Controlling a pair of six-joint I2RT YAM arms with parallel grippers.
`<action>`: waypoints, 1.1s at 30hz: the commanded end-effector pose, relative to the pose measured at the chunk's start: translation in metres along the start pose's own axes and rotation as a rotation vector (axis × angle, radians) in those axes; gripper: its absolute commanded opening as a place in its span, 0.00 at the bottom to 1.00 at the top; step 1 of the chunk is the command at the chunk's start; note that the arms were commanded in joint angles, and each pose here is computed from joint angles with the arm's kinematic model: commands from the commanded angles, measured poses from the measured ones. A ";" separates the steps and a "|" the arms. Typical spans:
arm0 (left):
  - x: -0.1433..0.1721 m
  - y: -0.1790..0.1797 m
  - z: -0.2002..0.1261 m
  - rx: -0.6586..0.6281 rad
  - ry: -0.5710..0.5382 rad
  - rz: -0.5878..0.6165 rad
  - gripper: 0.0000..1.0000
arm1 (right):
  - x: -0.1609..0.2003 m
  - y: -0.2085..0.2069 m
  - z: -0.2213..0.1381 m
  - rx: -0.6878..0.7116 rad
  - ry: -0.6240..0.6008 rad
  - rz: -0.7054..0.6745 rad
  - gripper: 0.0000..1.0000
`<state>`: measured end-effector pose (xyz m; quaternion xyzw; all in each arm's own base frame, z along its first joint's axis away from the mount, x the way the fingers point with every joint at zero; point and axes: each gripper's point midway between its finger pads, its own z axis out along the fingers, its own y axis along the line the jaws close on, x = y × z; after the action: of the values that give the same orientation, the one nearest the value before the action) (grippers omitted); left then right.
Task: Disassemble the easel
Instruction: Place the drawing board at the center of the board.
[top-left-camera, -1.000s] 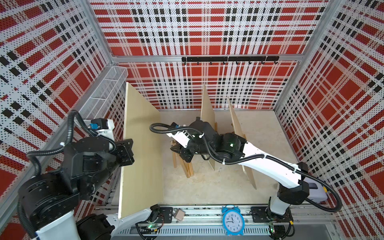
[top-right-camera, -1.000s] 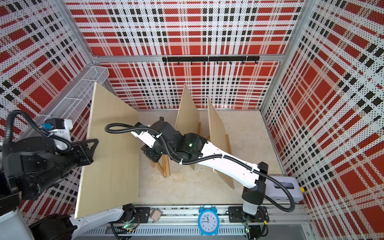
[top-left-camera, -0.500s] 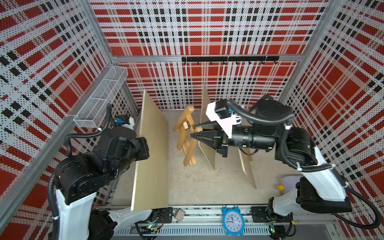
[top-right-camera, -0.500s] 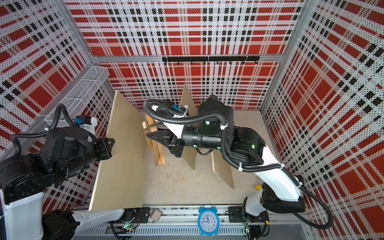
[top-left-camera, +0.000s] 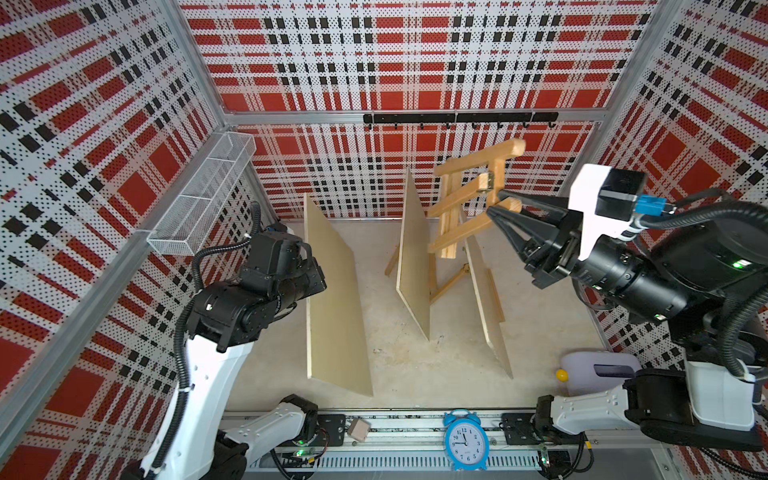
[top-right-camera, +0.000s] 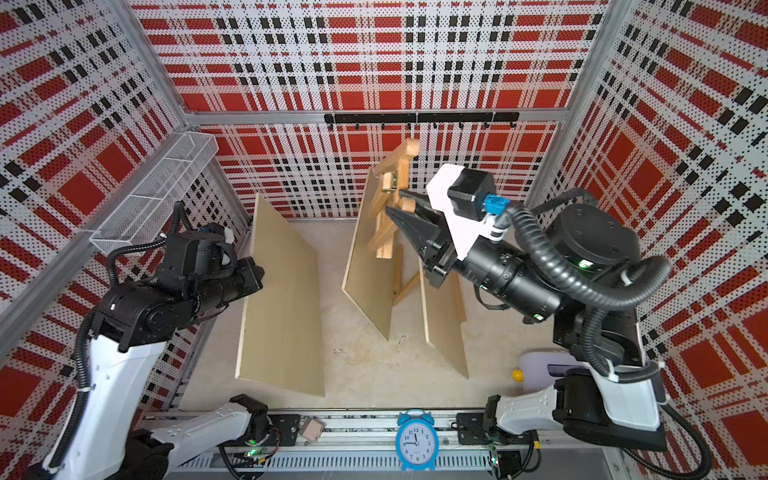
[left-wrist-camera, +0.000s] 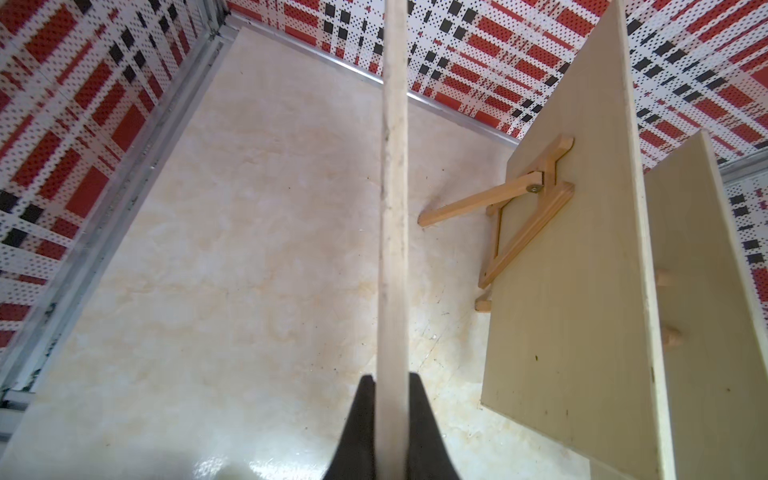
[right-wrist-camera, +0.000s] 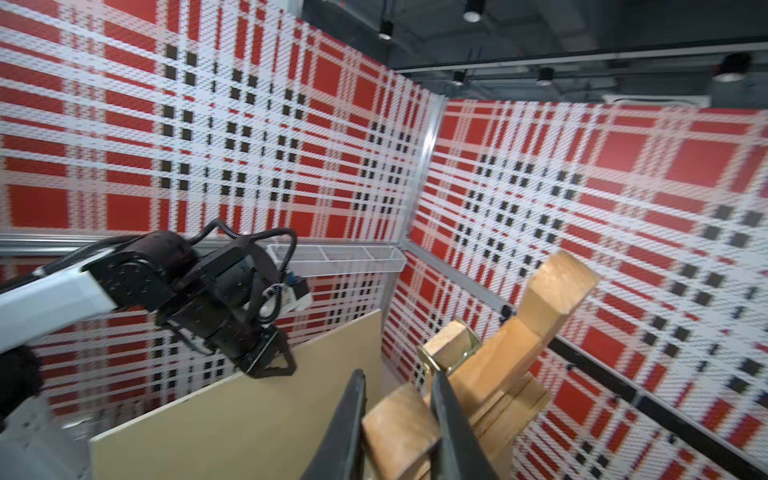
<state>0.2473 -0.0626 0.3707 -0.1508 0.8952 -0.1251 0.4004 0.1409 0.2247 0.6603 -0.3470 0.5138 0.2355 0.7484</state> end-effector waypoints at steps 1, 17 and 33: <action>-0.063 -0.052 -0.023 0.265 -0.224 -0.064 0.00 | -0.031 -0.062 -0.021 0.312 -0.069 -0.112 0.00; -0.081 -0.024 0.048 0.311 -0.110 -0.033 0.00 | 0.002 -0.127 -0.088 0.685 0.099 -0.129 0.00; -0.060 0.005 0.130 0.335 0.094 0.108 0.00 | 0.033 -0.120 -0.074 0.725 0.201 -0.116 0.00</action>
<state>0.3677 -0.0459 0.2874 -0.0736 0.9175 -0.2398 0.3087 0.1934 0.0909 0.6378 -0.1244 0.6194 -0.0461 0.7738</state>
